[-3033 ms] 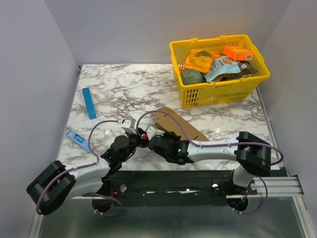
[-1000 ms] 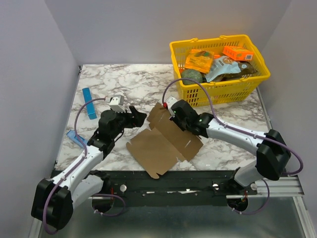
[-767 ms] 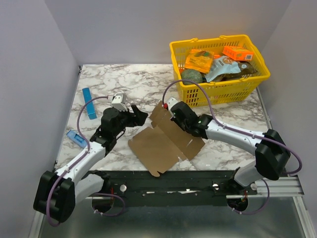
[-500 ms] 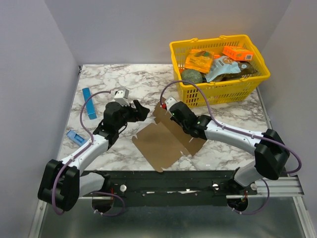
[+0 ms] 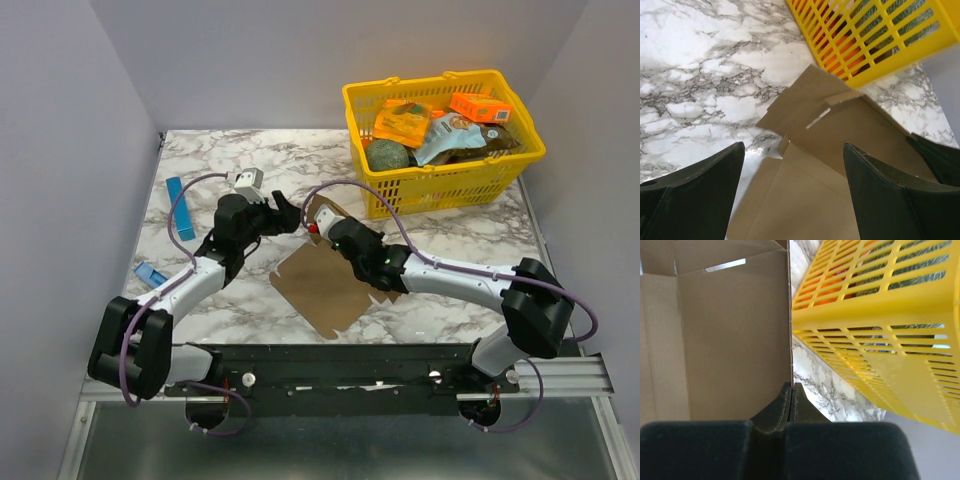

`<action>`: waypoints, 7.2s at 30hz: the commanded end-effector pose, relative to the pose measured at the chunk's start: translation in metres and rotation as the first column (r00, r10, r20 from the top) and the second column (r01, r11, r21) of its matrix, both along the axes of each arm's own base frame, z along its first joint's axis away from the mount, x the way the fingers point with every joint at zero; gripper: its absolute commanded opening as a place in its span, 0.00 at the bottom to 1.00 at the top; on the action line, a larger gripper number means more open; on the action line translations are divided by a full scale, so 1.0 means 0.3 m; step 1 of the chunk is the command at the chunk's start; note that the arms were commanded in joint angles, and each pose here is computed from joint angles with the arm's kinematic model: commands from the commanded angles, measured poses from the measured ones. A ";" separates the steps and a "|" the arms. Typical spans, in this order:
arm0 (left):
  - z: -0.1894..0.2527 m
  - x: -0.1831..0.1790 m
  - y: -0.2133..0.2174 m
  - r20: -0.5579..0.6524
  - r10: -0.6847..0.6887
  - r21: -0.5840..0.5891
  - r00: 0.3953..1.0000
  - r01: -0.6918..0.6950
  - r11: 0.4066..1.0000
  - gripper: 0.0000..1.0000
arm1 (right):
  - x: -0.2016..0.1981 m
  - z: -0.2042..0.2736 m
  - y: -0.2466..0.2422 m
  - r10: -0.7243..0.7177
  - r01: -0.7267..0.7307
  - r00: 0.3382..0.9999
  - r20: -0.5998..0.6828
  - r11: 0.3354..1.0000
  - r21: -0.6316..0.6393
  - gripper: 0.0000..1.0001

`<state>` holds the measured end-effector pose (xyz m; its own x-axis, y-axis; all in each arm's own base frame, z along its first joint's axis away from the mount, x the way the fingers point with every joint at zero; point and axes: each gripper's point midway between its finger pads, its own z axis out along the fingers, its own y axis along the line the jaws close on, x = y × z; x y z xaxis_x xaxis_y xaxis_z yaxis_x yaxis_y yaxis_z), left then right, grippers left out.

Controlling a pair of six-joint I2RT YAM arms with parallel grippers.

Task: Fold the paper box

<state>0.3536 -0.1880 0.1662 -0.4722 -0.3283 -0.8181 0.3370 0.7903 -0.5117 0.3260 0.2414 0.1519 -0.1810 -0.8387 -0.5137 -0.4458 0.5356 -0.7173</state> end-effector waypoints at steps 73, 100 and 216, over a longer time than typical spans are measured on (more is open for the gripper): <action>-0.055 -0.005 -0.307 0.015 -0.304 -0.212 0.953 0.300 0.930 0.63 | -0.007 -0.036 0.010 0.067 -0.055 0.990 0.120 0.993 -0.105 0.01; -0.140 0.154 0.198 0.026 0.014 0.064 1.000 -0.015 0.998 0.87 | -0.059 -0.029 0.005 0.142 -0.126 0.981 0.132 0.985 -0.122 0.01; -0.153 -0.082 -0.126 0.263 -0.294 -0.003 0.919 0.306 0.952 0.77 | -0.091 -0.002 0.066 0.226 -0.209 0.965 0.132 0.969 -0.132 0.01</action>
<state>0.3314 -0.2147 0.1007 -0.4028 -0.2240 -0.8875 0.6048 0.6627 -0.4418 0.2994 0.2569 0.1523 0.0713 -0.9042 -0.4212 -0.4357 0.3516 -0.8286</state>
